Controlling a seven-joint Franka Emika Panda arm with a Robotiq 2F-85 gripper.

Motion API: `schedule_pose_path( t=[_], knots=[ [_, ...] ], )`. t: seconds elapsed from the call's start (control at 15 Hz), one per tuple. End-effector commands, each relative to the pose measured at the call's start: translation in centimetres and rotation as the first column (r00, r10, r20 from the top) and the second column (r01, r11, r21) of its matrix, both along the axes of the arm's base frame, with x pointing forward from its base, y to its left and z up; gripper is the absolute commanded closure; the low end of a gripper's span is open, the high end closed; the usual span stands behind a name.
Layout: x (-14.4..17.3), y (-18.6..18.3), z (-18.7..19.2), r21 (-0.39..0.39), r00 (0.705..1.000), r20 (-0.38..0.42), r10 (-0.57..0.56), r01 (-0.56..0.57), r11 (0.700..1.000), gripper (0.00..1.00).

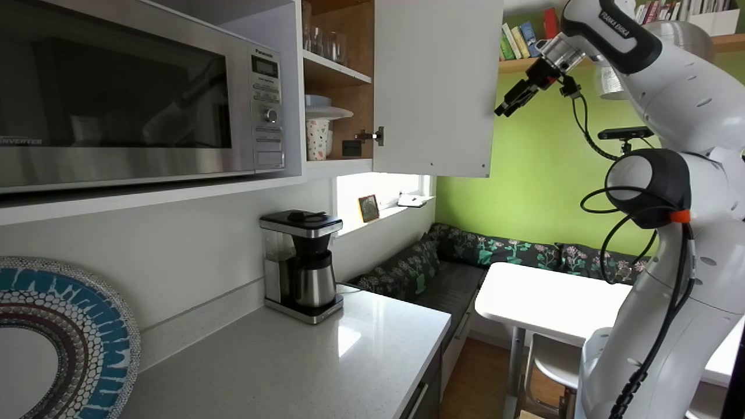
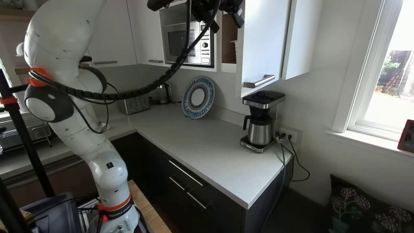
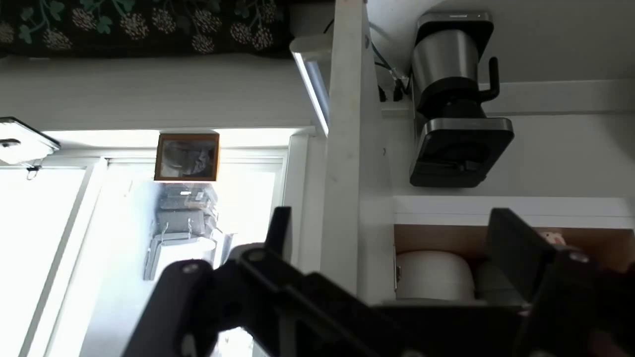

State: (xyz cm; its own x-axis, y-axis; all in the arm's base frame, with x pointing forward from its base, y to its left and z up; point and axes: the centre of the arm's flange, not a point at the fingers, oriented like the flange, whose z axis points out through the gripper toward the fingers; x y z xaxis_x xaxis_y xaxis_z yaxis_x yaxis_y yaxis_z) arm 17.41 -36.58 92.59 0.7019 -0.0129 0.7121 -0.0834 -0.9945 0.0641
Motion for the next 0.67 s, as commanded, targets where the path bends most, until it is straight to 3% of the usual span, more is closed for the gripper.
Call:
schedule_pose_path(
  t=[0.0, 0.6],
  knots=[
    [0.9, -1.1, -0.3, 0.017, 0.997, 0.062, 0.037, -0.038, 0.999, 0.00],
    [3.6, -0.1, -1.5, 0.099, 0.990, 0.118, 0.074, -0.086, 0.991, 0.00]
  ],
)
